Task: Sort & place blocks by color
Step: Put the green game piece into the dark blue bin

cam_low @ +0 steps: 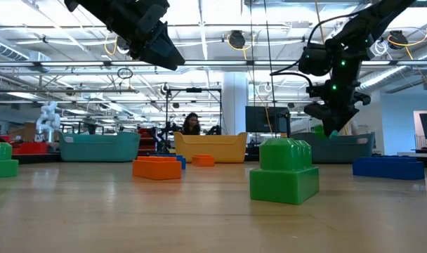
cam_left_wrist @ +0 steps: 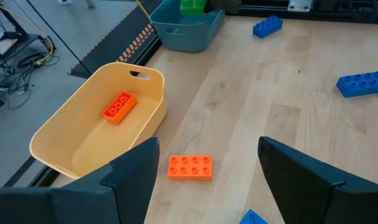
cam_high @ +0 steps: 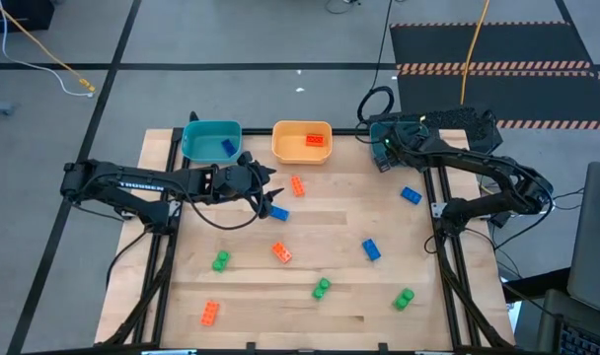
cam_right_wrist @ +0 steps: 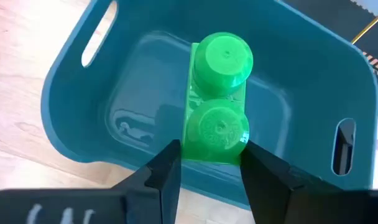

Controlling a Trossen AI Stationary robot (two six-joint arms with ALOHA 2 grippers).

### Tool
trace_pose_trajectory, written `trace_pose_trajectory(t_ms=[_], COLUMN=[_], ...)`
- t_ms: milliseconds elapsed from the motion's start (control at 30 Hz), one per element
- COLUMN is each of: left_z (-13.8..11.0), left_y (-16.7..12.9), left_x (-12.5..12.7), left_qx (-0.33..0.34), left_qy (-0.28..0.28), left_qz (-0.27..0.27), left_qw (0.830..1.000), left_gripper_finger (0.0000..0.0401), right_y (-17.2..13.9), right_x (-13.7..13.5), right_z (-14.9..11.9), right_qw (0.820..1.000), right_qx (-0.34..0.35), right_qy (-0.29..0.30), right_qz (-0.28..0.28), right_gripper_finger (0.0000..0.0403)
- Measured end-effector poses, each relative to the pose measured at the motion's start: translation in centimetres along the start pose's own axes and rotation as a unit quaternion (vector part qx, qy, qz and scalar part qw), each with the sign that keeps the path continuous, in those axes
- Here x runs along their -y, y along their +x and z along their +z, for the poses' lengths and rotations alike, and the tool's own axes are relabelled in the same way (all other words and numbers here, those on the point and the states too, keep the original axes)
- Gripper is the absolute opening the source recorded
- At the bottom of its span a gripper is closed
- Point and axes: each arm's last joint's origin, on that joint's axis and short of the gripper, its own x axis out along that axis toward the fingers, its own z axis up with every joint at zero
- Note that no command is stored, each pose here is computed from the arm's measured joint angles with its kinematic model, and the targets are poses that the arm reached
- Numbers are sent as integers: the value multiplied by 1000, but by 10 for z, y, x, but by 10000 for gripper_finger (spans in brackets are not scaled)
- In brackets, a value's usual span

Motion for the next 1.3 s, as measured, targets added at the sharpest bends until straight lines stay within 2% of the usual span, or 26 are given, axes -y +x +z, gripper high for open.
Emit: trace_pose_trajectory(t_ms=[433,600,767,900,1033,1200,1300], left_z=[0,0,0,0,0,1,1], left_y=[0,0,0,0,0,0,0], left_x=[0,0,0,0,0,0,0], left_qx=[0,0,0,1,1,4,4], left_qy=[-1,-1,-1,0,1,4,4], left_qz=[0,0,0,0,0,0,0], left_qw=[1000,1000,1000,1000,1000,1000,1000], left_gripper_finger=[273,273,274,274,273,273,273], right_y=[1,-1,-16,-34,-53,-74,-83], right_x=[-2,-2,4,9,7,-6,-19], right_z=[3,8,10,7,-2,-16,-24], right_qw=[1000,999,996,990,974,945,930], right_qx=[26,48,81,90,82,65,60], right_qy=[-8,-22,-20,-13,-18,-68,-99], right_qz=[4,10,25,108,211,314,349], right_gripper_finger=[247,264,267,267,264,255,254])
